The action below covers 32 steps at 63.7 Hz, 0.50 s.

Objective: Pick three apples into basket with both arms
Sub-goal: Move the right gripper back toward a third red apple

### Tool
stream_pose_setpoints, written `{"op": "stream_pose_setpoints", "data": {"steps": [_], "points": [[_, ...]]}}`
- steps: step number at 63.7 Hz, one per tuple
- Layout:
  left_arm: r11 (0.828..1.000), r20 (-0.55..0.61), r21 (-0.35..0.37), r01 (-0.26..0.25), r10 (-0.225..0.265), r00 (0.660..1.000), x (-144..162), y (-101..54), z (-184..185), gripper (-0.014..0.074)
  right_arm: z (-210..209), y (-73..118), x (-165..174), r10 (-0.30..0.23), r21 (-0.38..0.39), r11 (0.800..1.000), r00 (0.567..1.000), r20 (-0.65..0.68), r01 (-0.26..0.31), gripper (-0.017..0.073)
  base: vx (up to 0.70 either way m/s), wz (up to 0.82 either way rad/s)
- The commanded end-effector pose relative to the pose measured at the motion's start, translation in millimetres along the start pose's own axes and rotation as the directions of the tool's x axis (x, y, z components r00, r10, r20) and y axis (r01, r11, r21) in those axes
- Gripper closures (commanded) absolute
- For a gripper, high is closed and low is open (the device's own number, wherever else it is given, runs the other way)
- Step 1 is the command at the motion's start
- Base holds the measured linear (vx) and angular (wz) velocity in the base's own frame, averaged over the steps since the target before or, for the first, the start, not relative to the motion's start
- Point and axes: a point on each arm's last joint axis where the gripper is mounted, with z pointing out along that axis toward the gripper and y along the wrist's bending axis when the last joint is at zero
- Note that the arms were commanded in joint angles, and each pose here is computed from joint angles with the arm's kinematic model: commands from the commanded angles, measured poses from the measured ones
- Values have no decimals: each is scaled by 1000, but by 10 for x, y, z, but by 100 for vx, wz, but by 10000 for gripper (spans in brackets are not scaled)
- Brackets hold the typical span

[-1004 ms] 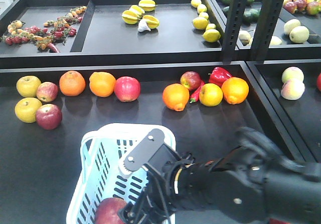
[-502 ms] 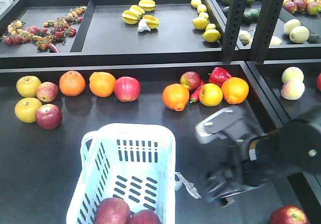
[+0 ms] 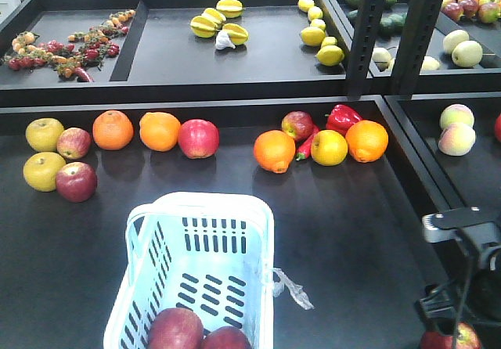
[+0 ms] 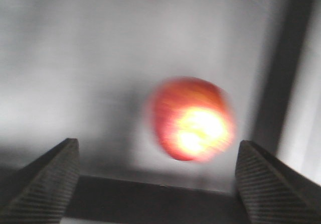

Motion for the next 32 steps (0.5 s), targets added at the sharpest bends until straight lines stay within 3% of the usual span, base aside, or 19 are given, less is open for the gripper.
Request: {"op": "stream_pose_setpoints", "data": {"steps": [1,8,32], "points": [[1000,68,3,-3,3,998,-110,8,-25,8,-104,-120,-64,31,30,999,995,92,-33,-40,0,0],[1000,68,3,-3,3,998,-110,8,-25,8,-97,-173,-63,48,39,998,994,96,-52,-40,0,0],[1000,68,3,-3,3,998,-110,8,-25,8,219,-203,-81,14,51,999,1000,-24,-12,-40,0,0]]}}
